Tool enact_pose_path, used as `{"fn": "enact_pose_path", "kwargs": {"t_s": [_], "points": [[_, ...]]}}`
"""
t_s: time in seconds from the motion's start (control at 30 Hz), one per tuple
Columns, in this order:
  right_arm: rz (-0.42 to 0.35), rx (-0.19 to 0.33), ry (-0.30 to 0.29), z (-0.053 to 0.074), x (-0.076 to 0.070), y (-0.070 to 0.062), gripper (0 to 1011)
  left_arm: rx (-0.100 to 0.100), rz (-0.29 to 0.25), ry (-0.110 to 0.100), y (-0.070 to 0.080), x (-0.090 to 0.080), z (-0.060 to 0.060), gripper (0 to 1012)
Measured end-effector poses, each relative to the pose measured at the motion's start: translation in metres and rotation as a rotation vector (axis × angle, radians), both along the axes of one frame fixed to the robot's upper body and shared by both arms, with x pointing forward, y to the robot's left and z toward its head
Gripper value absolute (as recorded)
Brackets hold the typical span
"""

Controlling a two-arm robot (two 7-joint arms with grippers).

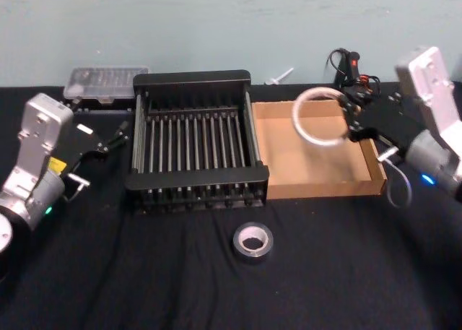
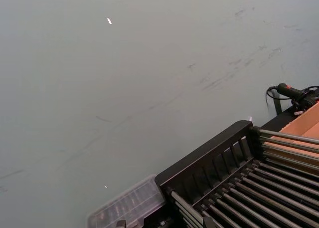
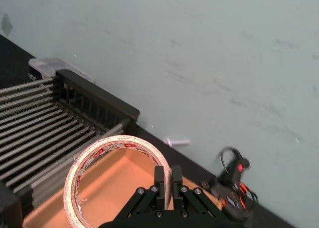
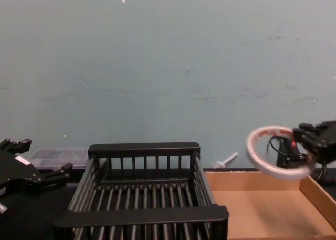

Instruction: Pick up the white tape and place it into the black box , Pick up the silver tape and place it into the brown box.

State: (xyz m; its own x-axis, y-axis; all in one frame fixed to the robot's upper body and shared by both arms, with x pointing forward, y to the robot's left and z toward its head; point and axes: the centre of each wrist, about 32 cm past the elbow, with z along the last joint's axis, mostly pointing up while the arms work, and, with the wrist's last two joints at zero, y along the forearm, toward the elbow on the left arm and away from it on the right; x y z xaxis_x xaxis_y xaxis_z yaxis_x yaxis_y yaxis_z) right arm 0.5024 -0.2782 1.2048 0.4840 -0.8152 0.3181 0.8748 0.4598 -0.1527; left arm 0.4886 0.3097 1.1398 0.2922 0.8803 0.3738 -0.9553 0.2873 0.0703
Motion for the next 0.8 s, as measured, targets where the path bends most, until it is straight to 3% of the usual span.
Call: {"fn": "enact_pose_path", "kwargs": {"t_s": [0.47, 0.8], "points": [[0.113, -0.018, -0.071, 0.001, 0.049, 0.044, 88, 0.000, 0.000, 0.000, 0.000, 0.000, 0.000, 1001], [0.199, -0.006, -0.099, -0.003, 0.074, 0.076, 88, 0.000, 0.000, 0.000, 0.000, 0.000, 0.000, 1001]]}}
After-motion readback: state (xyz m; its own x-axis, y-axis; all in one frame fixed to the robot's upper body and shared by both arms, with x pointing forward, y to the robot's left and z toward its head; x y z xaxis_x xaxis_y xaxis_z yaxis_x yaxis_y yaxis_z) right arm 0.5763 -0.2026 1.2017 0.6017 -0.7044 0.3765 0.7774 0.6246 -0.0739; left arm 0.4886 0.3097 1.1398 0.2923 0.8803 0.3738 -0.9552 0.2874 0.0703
